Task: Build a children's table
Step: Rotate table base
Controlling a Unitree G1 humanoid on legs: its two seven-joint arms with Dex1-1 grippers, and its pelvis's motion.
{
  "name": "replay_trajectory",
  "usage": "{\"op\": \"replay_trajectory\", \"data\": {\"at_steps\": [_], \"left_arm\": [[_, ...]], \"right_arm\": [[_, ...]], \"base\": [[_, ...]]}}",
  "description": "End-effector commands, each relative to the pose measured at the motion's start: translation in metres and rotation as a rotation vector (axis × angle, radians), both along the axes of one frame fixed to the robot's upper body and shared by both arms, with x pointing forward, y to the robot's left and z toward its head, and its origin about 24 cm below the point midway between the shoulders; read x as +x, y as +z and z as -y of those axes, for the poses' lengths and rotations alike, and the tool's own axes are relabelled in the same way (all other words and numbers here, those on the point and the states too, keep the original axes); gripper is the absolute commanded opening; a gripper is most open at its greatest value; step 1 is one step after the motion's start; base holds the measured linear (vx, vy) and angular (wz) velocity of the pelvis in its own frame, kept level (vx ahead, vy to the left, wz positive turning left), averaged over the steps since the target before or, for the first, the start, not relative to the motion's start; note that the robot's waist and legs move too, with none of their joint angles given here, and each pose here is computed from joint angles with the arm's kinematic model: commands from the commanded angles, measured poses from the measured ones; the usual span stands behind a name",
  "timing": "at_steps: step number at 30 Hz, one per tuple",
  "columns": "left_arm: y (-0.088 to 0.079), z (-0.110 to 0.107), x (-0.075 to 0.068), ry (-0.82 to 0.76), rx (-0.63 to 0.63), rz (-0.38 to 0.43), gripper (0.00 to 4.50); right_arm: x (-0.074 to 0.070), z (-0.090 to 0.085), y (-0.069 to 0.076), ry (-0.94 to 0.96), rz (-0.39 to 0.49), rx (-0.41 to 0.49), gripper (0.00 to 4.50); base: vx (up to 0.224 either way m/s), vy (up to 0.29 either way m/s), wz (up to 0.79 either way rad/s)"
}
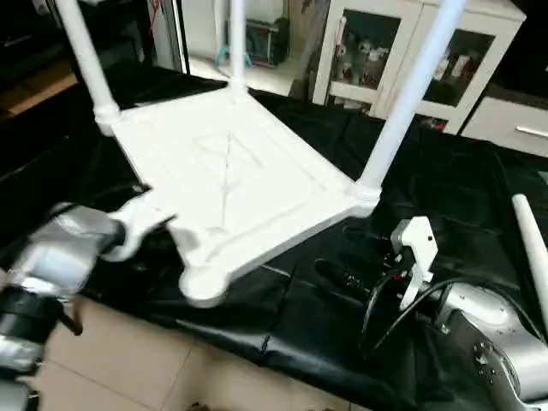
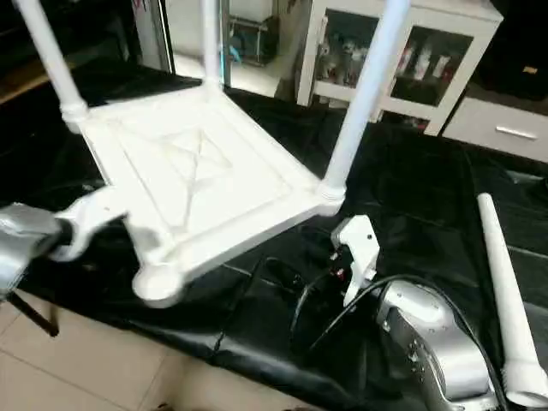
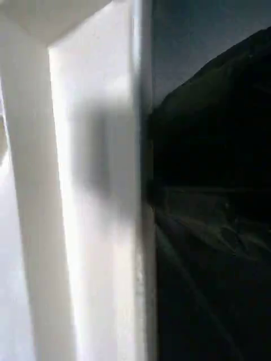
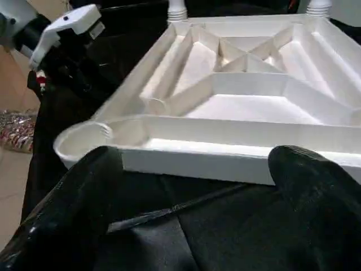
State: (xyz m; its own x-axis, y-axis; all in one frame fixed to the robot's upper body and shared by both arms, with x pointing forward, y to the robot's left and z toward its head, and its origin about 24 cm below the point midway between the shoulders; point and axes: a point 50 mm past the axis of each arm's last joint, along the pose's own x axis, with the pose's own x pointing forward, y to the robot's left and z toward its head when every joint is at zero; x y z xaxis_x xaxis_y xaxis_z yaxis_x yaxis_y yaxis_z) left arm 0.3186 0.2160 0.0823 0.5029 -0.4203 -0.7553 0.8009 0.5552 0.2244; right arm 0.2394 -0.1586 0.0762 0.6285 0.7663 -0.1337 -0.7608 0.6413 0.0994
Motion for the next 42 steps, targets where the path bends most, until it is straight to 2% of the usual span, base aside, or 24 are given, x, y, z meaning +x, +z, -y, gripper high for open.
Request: {"op": "replay_trajectory", "data": {"at_steps": [1, 5, 7, 12, 17, 20, 24, 25, 26, 30, 32, 34, 36, 39, 42], "left_arm": [[0.009, 0.015, 0.009, -0.037, -0.026, 0.055, 1.49], [0.011, 0.036, 0.021, -0.050, -0.071, 0.123, 1.49], [0.011, 0.039, 0.022, -0.056, -0.078, 0.127, 1.49], [0.002, 0.072, 0.016, -0.154, -0.144, 0.092, 1.49], [-0.008, 0.090, 0.012, -0.200, -0.156, 0.072, 1.49], [-0.006, 0.094, 0.009, -0.211, -0.186, 0.068, 1.49], [0.027, 0.083, -0.008, -0.209, -0.314, 0.109, 1.49], [0.029, 0.082, -0.009, -0.210, -0.325, 0.110, 1.49], [0.042, 0.079, -0.018, -0.213, -0.392, 0.114, 1.49], [0.059, 0.074, -0.033, -0.180, -0.518, 0.143, 1.49], [0.062, 0.072, -0.030, 0.001, -0.628, 0.253, 1.49], [0.059, 0.070, -0.025, 0.113, -0.649, 0.322, 1.49], [0.051, 0.068, -0.024, 0.279, -0.717, 0.396, 1.49], [0.025, 0.072, -0.035, 0.415, -0.648, 0.441, 1.49], [0.020, 0.078, -0.036, 0.499, -0.648, 0.470, 1.49]], "right_arm": [[0.001, 0.003, 0.005, -0.016, 0.025, -0.011, 4.50], [0.000, 0.003, 0.007, -0.017, 0.028, -0.009, 4.50], [0.000, 0.003, 0.007, -0.017, 0.028, -0.009, 4.50], [0.004, 0.010, 0.008, -0.083, 0.049, -0.014, 4.50], [0.013, 0.016, 0.014, -0.163, 0.091, -0.010, 4.50], [0.016, 0.020, 0.017, -0.206, 0.106, -0.008, 4.50], [0.017, 0.028, 0.024, -0.297, 0.117, 0.015, 4.50], [0.017, 0.028, 0.024, -0.303, 0.116, 0.017, 4.50], [0.019, 0.029, 0.025, -0.353, 0.104, 0.019, 4.50], [0.024, 0.034, 0.023, -0.525, 0.080, -0.028, 4.50], [0.023, 0.034, 0.021, -0.615, 0.064, -0.040, 4.50], [0.021, 0.032, 0.020, -0.636, 0.063, -0.076, 4.50], [0.018, 0.027, 0.022, -0.678, 0.060, -0.047, 4.50], [0.014, 0.022, 0.018, -0.740, 0.010, -0.054, 4.50], [0.015, 0.025, 0.015, -0.804, 0.000, -0.076, 4.50]], "base": [[0.000, 0.000, 0.00], [0.000, 0.000, 0.00], [0.000, 0.000, 0.00], [0.000, 0.000, 0.00], [0.000, 0.000, 0.00], [0.000, 0.000, 0.00], [0.000, 0.000, 0.00], [0.000, 0.000, 0.00], [0.000, 0.000, 0.00], [0.000, 0.000, 0.00], [0.000, 0.000, 0.00], [0.000, 0.000, 0.00], [0.000, 0.000, 0.00], [-0.008, -0.005, -0.11], [0.021, -0.029, -0.44]]}}
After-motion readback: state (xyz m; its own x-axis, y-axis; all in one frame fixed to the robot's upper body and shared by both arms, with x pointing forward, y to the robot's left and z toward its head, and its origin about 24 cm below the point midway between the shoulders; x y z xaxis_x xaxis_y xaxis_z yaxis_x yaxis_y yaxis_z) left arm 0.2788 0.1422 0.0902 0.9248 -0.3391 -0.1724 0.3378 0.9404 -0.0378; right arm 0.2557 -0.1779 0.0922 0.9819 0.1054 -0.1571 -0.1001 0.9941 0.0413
